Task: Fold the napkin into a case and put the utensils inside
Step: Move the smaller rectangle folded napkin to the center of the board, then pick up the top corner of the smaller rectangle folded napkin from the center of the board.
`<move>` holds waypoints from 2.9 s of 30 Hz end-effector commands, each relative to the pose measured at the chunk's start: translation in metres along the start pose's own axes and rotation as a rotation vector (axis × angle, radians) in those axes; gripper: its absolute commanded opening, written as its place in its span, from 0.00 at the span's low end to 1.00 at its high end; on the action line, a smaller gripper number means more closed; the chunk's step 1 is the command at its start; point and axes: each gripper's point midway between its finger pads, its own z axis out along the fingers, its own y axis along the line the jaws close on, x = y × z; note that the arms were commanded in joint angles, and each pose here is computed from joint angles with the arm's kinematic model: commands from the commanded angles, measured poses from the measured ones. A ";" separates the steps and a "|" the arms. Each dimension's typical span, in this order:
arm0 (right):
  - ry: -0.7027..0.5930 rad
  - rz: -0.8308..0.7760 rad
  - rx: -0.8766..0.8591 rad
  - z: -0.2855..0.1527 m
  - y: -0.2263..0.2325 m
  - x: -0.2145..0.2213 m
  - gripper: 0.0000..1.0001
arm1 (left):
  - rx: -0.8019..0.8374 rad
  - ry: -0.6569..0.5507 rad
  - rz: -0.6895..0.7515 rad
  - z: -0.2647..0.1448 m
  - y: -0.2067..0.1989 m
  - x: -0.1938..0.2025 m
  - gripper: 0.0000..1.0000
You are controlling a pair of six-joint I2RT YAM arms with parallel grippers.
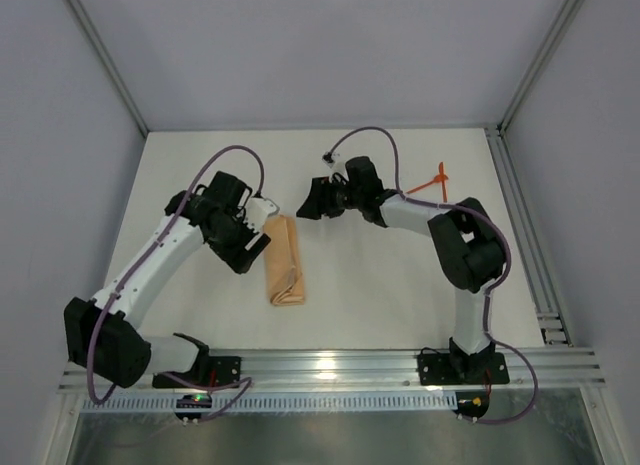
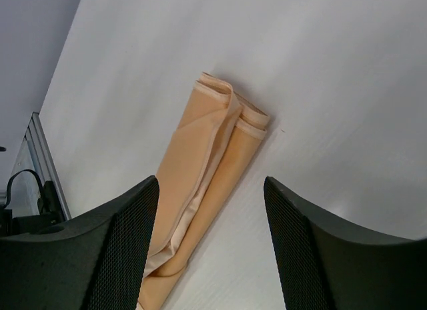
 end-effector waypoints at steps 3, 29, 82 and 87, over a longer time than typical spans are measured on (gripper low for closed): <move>0.108 0.164 0.031 0.022 -0.015 0.030 0.69 | -0.039 -0.107 -0.256 0.068 0.047 -0.057 0.73; 0.109 0.444 -0.022 0.081 -0.030 0.079 0.33 | 0.069 -0.146 -0.324 0.179 0.077 -0.101 0.44; -0.751 0.877 0.395 -0.101 -0.110 0.066 0.03 | 0.019 -0.441 1.001 0.152 -0.090 -0.106 0.51; -0.727 0.899 0.387 -0.096 -0.113 0.077 0.03 | 0.073 -0.455 1.029 0.159 -0.096 -0.101 0.52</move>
